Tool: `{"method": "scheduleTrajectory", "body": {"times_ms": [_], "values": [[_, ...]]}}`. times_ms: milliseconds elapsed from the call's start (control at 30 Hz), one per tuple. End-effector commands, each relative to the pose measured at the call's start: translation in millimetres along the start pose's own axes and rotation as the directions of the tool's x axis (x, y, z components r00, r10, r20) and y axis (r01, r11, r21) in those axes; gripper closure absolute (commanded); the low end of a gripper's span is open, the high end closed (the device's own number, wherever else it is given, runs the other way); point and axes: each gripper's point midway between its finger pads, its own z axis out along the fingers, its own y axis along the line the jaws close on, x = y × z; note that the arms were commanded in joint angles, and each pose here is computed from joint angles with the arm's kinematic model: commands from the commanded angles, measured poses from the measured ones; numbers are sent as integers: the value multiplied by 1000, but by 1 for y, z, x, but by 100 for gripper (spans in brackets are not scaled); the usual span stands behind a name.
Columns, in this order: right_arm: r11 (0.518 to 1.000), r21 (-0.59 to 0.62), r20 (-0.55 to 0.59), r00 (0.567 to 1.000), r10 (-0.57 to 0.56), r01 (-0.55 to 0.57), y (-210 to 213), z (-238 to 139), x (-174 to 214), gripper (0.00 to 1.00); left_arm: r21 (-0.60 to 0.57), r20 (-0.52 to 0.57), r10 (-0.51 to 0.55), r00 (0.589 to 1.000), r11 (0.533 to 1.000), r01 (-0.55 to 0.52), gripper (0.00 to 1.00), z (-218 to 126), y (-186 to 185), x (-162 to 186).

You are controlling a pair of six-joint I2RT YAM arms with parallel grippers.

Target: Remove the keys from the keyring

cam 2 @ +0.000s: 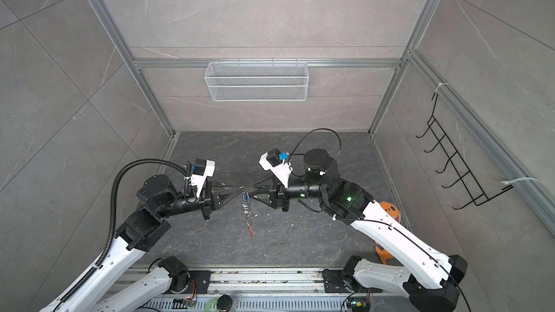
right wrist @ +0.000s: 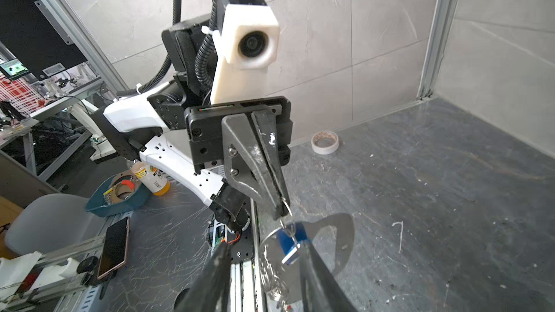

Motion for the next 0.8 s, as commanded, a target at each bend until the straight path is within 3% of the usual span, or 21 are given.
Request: {"method": "scheduleTrajectory", "body": {"times_ms": [0,367,767], "values": [[1000,6,101,995,-23,23,-2,2,-17,58,38,200,104,974,993,-113,100,-10,-21,-48],[1000,-2,174,984,-23,24,-3,2,-27,56,168,224,110,968,974,-149,100,-9,-43,-52],[991,-133,177,984,10,14,14,8,-31,63,166,222,104,969,976,-143,100,-8,-40,-51]]}}
